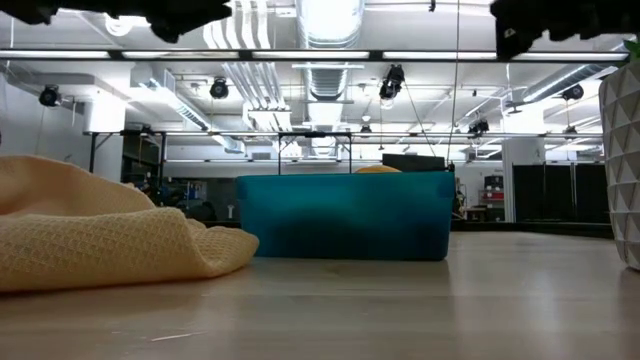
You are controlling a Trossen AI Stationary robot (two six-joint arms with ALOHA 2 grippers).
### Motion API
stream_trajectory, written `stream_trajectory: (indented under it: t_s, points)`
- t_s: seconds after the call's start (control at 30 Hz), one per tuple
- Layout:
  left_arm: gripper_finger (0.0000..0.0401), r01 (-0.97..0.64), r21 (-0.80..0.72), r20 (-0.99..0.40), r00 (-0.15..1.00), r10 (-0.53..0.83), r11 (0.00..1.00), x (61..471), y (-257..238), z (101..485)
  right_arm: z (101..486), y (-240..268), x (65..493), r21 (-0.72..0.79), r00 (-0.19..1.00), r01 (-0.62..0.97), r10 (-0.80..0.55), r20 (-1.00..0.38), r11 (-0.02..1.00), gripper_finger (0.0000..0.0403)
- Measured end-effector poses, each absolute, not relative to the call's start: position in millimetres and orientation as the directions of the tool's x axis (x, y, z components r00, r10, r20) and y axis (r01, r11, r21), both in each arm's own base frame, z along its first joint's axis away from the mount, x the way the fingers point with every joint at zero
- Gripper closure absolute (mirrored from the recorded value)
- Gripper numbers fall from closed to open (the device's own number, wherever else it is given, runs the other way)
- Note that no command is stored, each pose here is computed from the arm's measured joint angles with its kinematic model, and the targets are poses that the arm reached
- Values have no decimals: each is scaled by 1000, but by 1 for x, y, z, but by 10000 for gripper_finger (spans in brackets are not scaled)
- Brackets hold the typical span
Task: Pick and placing Produce into tupperware
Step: Return to Home Position
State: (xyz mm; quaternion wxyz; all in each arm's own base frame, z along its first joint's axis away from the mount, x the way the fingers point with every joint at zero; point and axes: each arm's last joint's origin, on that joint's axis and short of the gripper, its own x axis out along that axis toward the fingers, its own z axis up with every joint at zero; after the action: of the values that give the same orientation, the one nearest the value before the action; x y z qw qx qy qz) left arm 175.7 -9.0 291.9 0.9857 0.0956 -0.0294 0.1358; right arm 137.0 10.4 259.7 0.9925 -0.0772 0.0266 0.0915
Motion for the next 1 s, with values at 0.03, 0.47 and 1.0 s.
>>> stream_trajectory:
  t_s: [0.03,0.47,1.0]
  points:
    - [195,-278,178,89,960,266,944,173,-8,290,256,10,134,-147,980,-194,184,-77,970,394]
    - [195,-334,194,37,942,333,922,166,-6,266,220,9,95,-72,982,-181,184,49,981,394]
    - [195,-352,196,27,935,354,915,167,-5,265,189,6,91,10,994,-102,102,29,995,394]
